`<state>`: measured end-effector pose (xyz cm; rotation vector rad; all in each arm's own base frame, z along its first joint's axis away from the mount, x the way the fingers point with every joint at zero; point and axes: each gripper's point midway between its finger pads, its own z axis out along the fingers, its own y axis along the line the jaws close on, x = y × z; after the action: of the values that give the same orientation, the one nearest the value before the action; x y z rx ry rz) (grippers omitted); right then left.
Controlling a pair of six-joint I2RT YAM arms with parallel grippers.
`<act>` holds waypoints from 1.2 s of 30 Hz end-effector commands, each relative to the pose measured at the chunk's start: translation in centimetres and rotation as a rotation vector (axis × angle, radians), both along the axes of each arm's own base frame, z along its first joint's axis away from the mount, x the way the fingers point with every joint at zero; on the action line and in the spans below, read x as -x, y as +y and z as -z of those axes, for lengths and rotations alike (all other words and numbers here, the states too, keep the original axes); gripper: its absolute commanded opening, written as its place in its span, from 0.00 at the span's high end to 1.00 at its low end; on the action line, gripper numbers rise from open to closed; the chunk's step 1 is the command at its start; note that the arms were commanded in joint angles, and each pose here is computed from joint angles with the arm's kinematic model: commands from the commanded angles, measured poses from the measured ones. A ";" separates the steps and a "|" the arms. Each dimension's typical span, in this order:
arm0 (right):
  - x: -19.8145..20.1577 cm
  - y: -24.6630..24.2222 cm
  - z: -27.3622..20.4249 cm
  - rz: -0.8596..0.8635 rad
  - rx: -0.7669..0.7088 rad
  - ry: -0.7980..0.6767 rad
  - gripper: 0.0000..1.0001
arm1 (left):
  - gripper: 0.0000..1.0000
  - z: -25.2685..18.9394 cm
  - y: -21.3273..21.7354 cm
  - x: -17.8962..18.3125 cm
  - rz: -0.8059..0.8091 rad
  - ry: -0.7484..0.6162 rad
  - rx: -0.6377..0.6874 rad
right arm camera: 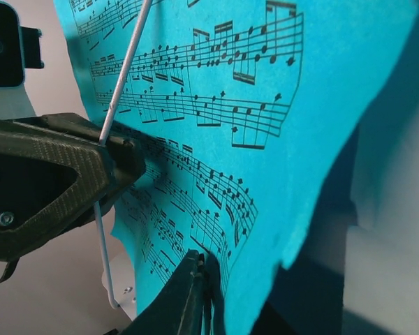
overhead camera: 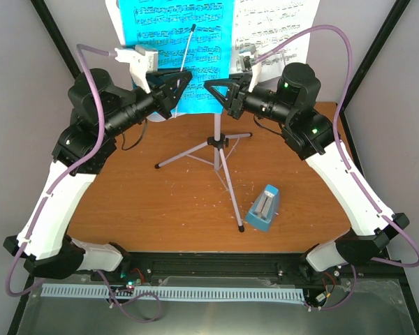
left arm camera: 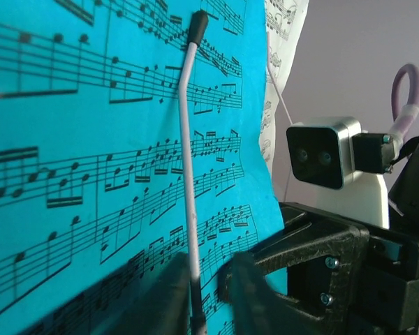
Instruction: Pack up the instrument practice props
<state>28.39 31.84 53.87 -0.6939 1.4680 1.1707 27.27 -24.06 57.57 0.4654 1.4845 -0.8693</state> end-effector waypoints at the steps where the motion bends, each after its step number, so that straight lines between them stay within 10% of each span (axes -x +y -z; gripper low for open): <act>1: 0.7 -0.4 -0.9 0.009 -0.016 -0.028 0.93 | 0.97 -1.6 0.2 1.1 0.016 -0.055 0.023; 15: 2.1 -2.4 -2.7 0.067 -0.040 -0.149 0.97 | 1.00 -0.8 -0.2 1.9 0.043 -0.216 -0.028; 27: 6.4 -13.0 -4.6 0.445 -0.149 -0.279 0.97 | 0.99 -1.0 1.5 0.8 -0.067 -0.163 0.036; 36: 11.5 -14.1 0.3 0.315 -0.110 -0.240 0.97 | 0.61 -0.4 1.0 0.9 -0.043 -0.162 0.013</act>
<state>18.00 16.55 56.59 -0.3984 1.1946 0.8317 27.16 -22.96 57.46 0.4626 1.3563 -0.7788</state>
